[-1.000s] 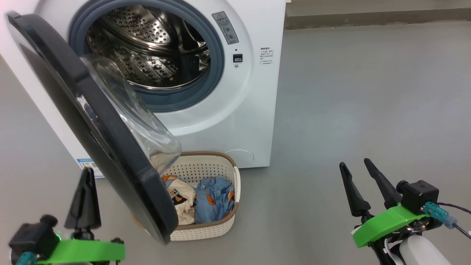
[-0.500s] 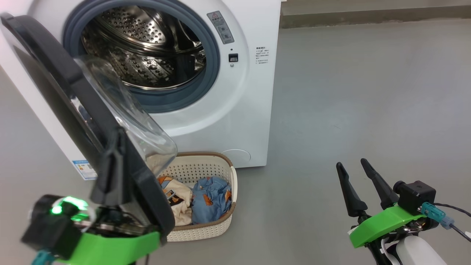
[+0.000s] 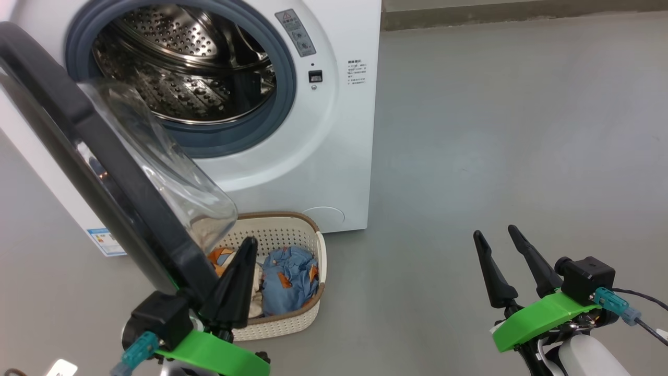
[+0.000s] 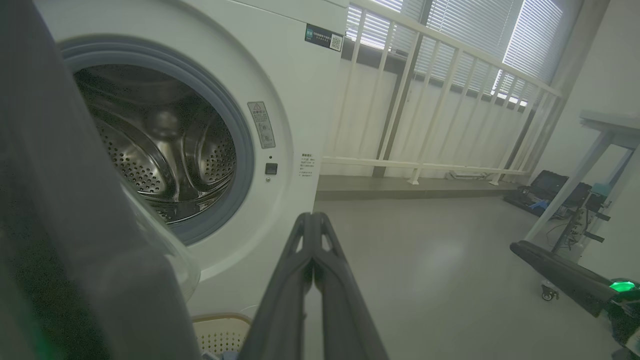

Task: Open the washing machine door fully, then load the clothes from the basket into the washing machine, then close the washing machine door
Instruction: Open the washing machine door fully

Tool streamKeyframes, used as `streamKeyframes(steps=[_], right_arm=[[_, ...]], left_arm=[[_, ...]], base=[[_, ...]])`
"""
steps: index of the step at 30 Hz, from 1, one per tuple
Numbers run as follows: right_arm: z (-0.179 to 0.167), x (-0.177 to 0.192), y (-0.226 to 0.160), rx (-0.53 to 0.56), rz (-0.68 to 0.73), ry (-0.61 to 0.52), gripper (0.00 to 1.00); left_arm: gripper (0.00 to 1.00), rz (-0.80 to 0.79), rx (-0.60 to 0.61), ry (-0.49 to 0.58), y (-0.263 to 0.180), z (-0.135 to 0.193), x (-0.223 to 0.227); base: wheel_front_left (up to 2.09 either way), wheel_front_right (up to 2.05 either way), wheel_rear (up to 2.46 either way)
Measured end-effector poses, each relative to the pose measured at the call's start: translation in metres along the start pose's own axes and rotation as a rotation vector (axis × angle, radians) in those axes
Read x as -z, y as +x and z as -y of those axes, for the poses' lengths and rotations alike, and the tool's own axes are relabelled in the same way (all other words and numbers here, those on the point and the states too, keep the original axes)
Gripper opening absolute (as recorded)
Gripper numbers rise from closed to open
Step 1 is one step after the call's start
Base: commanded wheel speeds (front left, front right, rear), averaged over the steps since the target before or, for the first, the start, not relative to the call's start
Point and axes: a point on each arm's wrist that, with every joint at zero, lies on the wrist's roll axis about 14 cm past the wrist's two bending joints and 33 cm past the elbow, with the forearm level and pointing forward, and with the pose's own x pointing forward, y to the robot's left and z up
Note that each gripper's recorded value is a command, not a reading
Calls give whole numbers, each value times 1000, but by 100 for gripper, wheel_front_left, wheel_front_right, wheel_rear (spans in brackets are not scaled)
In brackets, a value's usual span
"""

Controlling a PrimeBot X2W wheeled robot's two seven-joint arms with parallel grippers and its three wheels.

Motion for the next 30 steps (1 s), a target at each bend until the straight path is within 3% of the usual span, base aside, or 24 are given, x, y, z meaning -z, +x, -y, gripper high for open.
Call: streamKeyframes(steps=[11, 30], right_arm=[[-2, 5, 2, -2, -12, 11, 100], [-25, 9, 15, -70, -23, 16, 100]], left_arm=[[0, -117, -127, -68, -8, -37, 47], [0, -49, -253, -84, -33, -65, 33]], base=[[0, 0, 0], [0, 0, 0]])
